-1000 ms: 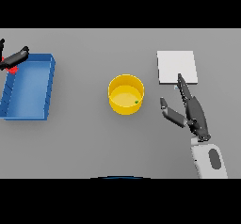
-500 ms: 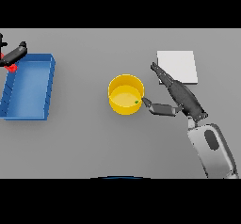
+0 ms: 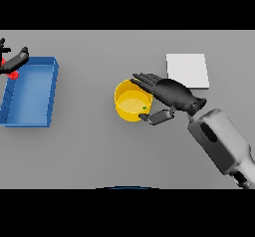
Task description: Pick up the red beaker and tilt it to pour out 1 green nut into yellow bowl. Pick up the yellow bowl and place it on the metallic measuring scale.
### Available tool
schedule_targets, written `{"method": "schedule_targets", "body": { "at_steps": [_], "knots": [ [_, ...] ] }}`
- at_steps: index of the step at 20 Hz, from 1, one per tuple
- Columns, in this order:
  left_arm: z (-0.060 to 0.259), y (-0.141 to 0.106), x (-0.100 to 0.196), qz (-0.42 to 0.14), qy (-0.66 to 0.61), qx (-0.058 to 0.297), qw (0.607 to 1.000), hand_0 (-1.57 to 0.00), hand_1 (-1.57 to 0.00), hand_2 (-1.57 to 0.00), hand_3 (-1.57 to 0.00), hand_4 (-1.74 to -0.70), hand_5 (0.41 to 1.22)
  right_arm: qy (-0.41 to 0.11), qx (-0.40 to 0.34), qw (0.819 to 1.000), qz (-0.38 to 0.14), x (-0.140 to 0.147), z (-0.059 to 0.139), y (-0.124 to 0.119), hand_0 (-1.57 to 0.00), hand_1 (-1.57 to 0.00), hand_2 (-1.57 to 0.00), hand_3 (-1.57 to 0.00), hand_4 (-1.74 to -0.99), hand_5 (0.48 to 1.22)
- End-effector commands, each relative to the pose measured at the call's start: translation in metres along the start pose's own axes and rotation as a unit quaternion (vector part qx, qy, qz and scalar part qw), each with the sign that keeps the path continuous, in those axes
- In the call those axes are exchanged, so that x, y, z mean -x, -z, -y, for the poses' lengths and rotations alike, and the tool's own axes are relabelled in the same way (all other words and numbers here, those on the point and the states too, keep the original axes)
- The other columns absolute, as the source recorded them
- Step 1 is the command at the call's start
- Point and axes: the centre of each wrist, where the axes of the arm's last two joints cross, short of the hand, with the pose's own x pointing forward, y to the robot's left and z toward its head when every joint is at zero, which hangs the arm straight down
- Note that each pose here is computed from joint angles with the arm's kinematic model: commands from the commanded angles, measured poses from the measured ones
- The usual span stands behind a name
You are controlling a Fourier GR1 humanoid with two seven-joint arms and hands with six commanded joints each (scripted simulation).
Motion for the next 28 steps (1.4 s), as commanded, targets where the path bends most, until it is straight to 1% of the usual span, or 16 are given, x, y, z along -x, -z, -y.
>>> {"method": "schedule_targets", "body": {
  "at_steps": [1,2,4,6,7,10,13,16,18,20,21,22,23,24,26,28],
  "knots": [
    [-0.002,0.001,-0.002,-0.003,-0.002,-0.002,1.0,0.0,0.0,0.0,0.0,-0.76,0.717,-0.016,-0.022,1.0,0.002,-0.004,0.002,0.006,0.0,0.0,0.0,0.0,-1.226,0.632],
    [0.001,0.002,-0.003,-0.003,-0.005,0.003,1.0,0.0,0.0,0.0,0.0,-0.76,0.717,-0.027,-0.036,0.999,0.004,-0.005,0.0,0.009,0.0,0.0,0.0,0.0,-1.218,0.636],
    [-0.002,0.003,0.0,-0.002,-0.01,-0.001,1.0,0.0,0.0,0.0,0.0,-0.77,0.721,-0.042,-0.06,0.997,0.007,-0.008,-0.002,0.017,0.0,0.0,0.0,0.0,-1.21,0.641],
    [-0.001,0.002,0.003,0.008,-0.02,0.001,1.0,0.0,0.0,0.0,0.0,-0.78,0.721,-0.051,-0.081,0.995,0.01,-0.008,-0.003,0.024,0.0,0.0,0.0,0.0,-1.214,0.648],
    [-0.002,0.002,0.003,0.005,-0.021,-0.002,1.0,0.0,0.0,0.0,0.0,-0.78,0.722,-0.055,-0.091,0.994,0.02,-0.007,-0.004,0.024,0.0,0.0,0.0,0.0,-1.217,0.651],
    [0.001,0.002,-0.001,0.007,-0.024,0.003,1.0,0.0,0.0,0.0,0.0,-0.79,0.729,-0.064,-0.11,0.991,0.029,-0.002,-0.013,0.029,0.0,0.0,0.0,0.0,-1.228,0.656],
    [-0.004,0.003,-0.001,0.007,-0.026,0.0,1.0,0.0,0.0,0.0,0.0,-0.8,0.725,-0.08,-0.129,0.988,0.024,0.002,-0.013,0.034,0.0,0.0,0.0,0.0,-1.249,0.669],
    [-0.004,0.004,0.0,0.012,-0.026,0.0,1.0,0.0,0.0,0.0,0.0,-0.8,0.723,-0.081,-0.15,0.985,0.016,0.004,-0.022,0.038,0.0,0.0,0.0,0.0,-1.265,0.68],
    [-0.002,0.002,-0.001,0.007,-0.023,0.003,1.0,0.0,0.0,0.0,0.0,-0.8,0.723,-0.086,-0.164,0.983,0.02,0.004,-0.02,0.04,0.0,0.0,0.0,0.0,-1.277,0.692],
    [0.0,0.001,0.0,0.008,-0.018,0.003,1.0,0.0,0.0,0.0,0.0,-0.79,0.725,-0.079,-0.169,0.982,0.018,0.001,-0.024,0.045,0.0,0.0,0.0,0.0,-1.279,0.699],
    [0.001,0.001,0.0,0.007,-0.019,0.003,1.0,0.0,0.0,0.0,0.0,-0.79,0.727,-0.08,-0.172,0.982,0.016,0.004,-0.029,0.046,0.0,0.0,0.0,0.0,-1.281,0.702],
    [0.001,0.0,0.0,0.005,-0.018,0.003,1.0,0.0,0.0,0.0,0.0,-0.79,0.728,-0.079,-0.174,0.981,0.018,0.007,-0.027,0.045,0.0,0.0,0.0,0.0,-1.285,0.706],
    [0.001,0.0,0.0,0.006,-0.02,0.003,1.0,0.0,0.0,0.0,0.0,-0.79,0.728,-0.08,-0.175,0.981,0.021,0.006,-0.031,0.048,0.0,0.0,0.0,-0.02,-1.286,0.71],
    [-0.002,-0.001,-0.004,0.01,-0.023,0.0,1.0,0.0,0.0,0.0,0.0,-0.79,0.728,-0.083,-0.172,0.981,0.023,0.007,-0.026,0.051,0.0,0.0,-0.01,-0.03,-1.286,0.712],
    [0.002,-0.001,-0.002,0.007,-0.019,0.005,1.0,0.0,0.0,0.0,0.0,-0.79,0.73,-0.077,-0.174,0.982,0.025,0.01,-0.031,0.054,0.0,0.0,-0.03,-0.06,-1.293,0.738],
    [0.002,-0.004,-0.005,0.008,-0.017,0.002,1.0,0.0,0.0,0.0,0.0,-0.79,0.732,-0.064,-0.173,0.982,0.023,0.006,-0.034,0.056,0.0,-0.01,-0.08,-0.12,-1.333,0.8]
  ]
}}
